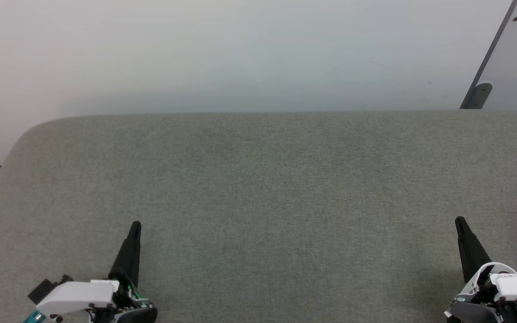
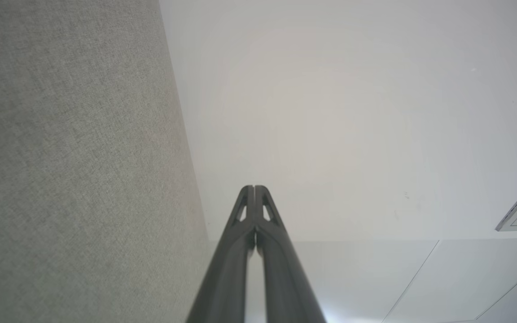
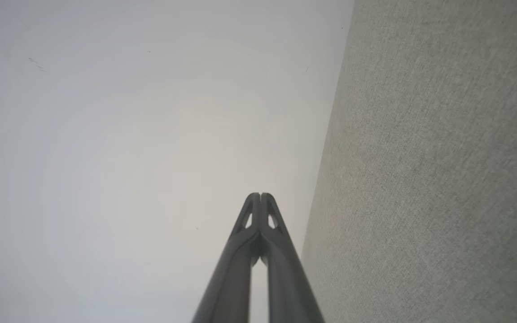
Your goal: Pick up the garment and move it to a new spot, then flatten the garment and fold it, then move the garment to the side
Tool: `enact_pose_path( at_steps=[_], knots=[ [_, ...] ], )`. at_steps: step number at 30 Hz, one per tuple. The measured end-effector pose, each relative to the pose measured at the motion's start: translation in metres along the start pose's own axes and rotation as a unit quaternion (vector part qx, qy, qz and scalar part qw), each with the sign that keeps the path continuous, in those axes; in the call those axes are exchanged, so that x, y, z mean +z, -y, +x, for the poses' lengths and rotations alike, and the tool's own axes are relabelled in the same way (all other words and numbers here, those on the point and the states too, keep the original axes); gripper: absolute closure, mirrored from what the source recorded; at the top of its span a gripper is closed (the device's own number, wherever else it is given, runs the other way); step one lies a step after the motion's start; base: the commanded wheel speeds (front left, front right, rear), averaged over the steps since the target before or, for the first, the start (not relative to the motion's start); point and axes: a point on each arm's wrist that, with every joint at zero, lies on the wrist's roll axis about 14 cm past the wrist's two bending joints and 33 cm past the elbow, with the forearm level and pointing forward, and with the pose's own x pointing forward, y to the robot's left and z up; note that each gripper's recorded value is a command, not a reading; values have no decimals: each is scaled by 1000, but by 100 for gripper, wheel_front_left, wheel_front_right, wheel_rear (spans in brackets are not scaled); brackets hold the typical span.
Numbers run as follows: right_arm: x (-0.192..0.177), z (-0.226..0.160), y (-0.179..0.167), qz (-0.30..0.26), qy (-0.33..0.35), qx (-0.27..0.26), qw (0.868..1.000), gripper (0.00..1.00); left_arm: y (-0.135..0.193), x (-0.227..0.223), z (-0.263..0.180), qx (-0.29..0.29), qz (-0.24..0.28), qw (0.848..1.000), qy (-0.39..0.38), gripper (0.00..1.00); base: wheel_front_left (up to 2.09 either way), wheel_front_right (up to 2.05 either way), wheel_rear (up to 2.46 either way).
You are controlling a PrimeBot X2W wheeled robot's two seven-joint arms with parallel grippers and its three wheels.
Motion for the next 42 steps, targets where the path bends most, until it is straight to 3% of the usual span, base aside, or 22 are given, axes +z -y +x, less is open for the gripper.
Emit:
enact_pose_path(
  at_steps=[42],
  knots=[
    [0, 0, 0, 0, 0, 0, 1000, 100, 0, 0, 0, 0, 1, 1000, 0, 100, 0, 0, 0]
  ],
)
